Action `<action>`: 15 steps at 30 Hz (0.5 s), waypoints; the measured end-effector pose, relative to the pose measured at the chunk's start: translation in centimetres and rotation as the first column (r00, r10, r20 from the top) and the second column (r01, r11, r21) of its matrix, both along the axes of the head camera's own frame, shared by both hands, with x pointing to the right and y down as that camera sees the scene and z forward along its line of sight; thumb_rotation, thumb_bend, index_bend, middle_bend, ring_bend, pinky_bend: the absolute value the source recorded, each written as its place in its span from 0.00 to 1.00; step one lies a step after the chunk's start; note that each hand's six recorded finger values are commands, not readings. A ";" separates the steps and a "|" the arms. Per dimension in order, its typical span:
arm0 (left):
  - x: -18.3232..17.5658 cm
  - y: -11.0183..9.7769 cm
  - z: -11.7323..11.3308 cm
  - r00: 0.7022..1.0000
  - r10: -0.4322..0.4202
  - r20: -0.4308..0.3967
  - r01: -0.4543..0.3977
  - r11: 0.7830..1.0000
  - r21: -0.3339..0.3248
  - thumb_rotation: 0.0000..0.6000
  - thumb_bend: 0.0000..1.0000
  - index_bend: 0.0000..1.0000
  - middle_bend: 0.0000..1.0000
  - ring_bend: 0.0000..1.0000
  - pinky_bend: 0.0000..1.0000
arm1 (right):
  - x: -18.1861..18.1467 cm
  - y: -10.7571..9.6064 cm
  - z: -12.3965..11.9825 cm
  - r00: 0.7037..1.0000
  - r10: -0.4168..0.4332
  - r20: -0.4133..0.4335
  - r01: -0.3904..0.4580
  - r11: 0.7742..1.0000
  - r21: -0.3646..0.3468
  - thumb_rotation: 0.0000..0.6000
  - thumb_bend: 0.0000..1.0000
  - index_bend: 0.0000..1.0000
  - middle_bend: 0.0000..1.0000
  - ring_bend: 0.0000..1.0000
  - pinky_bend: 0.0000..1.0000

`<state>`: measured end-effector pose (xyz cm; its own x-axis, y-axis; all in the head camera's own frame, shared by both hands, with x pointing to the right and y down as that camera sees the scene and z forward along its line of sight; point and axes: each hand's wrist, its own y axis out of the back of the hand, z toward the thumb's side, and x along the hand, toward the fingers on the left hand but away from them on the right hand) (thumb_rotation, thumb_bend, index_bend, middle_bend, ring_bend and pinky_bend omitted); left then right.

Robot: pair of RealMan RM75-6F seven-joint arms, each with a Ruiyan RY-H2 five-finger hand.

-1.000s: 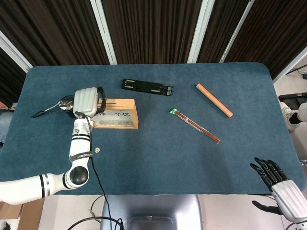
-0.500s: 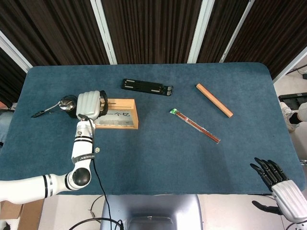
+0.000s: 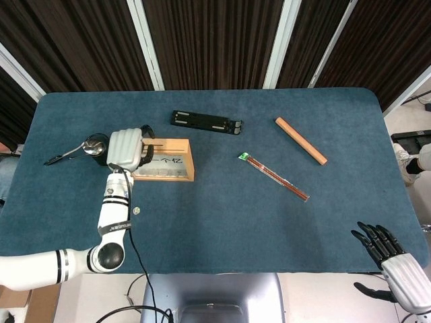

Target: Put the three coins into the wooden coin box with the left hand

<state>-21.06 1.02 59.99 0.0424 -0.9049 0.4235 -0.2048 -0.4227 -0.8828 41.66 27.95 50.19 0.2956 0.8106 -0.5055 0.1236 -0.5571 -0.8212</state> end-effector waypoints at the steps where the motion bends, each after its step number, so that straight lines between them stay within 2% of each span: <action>1: 0.1 0.3 -0.4 1.000 0.013 -0.006 -0.013 1.000 0.008 1.00 0.45 0.44 1.00 1.00 1.00 | 0.0 0.0 0.0 1.000 0.000 0.000 0.000 1.000 0.001 1.00 0.13 0.00 0.00 0.00 0.00; 5: -0.2 2.9 -2.5 0.996 0.081 -0.046 -0.079 0.996 0.043 1.00 0.45 0.43 1.00 1.00 1.00 | -0.1 0.2 0.0 1.000 -0.006 -0.001 0.006 1.000 0.000 1.00 0.13 0.00 0.00 0.00 0.00; 8: -1.5 6.1 -3.4 0.989 0.129 -0.076 -0.125 0.991 0.053 1.00 0.45 0.43 1.00 1.00 1.00 | -0.4 0.4 0.1 1.000 -0.018 -0.003 0.018 1.000 -0.004 1.00 0.13 0.00 0.00 0.00 0.00; 11: -3.5 9.9 -3.4 0.982 0.170 -0.085 -0.167 0.985 0.045 1.00 0.44 0.43 1.00 1.00 1.00 | -0.7 0.6 0.1 0.999 -0.032 -0.002 0.032 0.999 -0.002 1.00 0.13 0.00 0.00 0.00 0.00; 15: -7.0 16.3 -2.1 0.978 0.187 -0.094 -0.191 0.981 -0.030 1.00 0.43 0.43 1.00 1.00 1.00 | -1.2 0.9 0.3 0.999 -0.051 -0.004 0.051 0.999 -0.006 1.00 0.13 0.00 0.00 0.00 0.00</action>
<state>-28.07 17.36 57.92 0.2508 -0.8598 0.4448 -0.1960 -0.4951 -0.8464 40.45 28.89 50.53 0.3343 0.7913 -0.5120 0.0910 -0.5678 -0.8181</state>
